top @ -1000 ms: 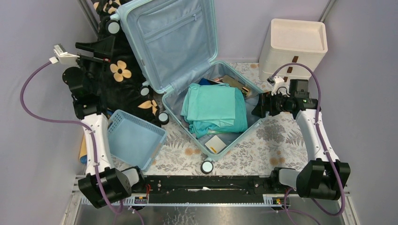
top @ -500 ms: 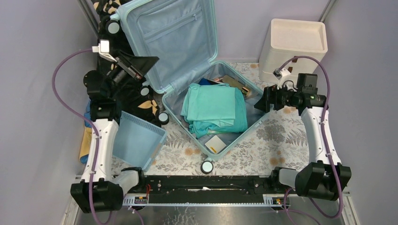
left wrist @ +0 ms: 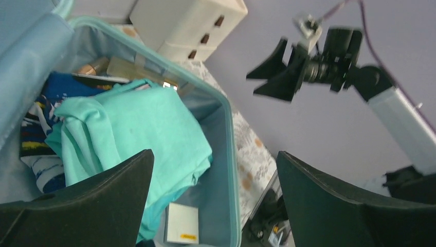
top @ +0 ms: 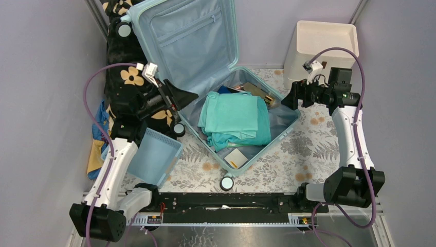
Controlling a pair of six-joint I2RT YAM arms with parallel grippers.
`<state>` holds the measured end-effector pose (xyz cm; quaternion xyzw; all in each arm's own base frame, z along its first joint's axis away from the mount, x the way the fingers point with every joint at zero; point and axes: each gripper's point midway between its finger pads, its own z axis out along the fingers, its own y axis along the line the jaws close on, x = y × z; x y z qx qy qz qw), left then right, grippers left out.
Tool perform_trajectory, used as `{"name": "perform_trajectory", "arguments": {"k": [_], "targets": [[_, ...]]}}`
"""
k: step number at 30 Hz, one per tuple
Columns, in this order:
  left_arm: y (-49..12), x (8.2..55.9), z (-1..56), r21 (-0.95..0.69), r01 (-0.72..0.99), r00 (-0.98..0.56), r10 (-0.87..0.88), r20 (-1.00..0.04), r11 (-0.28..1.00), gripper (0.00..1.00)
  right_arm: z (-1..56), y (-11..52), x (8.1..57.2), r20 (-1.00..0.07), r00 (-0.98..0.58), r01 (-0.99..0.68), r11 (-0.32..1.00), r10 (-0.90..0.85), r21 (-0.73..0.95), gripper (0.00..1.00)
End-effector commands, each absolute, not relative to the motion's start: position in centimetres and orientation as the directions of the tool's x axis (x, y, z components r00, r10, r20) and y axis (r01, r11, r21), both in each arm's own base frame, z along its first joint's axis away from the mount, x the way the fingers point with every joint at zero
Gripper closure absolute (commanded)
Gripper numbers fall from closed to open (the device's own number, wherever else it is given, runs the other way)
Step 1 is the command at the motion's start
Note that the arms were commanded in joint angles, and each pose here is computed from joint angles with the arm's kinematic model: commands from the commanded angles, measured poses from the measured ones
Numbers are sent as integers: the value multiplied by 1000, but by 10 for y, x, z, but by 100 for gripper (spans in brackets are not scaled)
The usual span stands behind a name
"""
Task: Open, take out, and arrange the luggage
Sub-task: Open the luggage at the center of the board.
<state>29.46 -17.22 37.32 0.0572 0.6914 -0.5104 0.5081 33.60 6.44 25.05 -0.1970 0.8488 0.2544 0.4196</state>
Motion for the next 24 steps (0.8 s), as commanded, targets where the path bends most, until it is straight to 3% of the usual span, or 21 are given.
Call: {"name": "perform_trajectory", "arguments": {"k": [1,6,11,24], "targets": [[-181,283,333,-548,634,-462,-302,-834,545,4,288,39,376,-894,-441,-483,861,-83,158,12],[-180,276,306,-474,649,-413,-247,-876,595,4,297,-22,419,-918,-392,-285,942,55,178,15],[-179,272,297,-391,674,-331,-217,-918,627,3,291,-79,453,-935,-352,-142,985,46,102,21],[-193,281,266,-493,657,-451,-226,-863,571,3,254,-128,525,-908,-419,-50,998,10,33,38]]}}
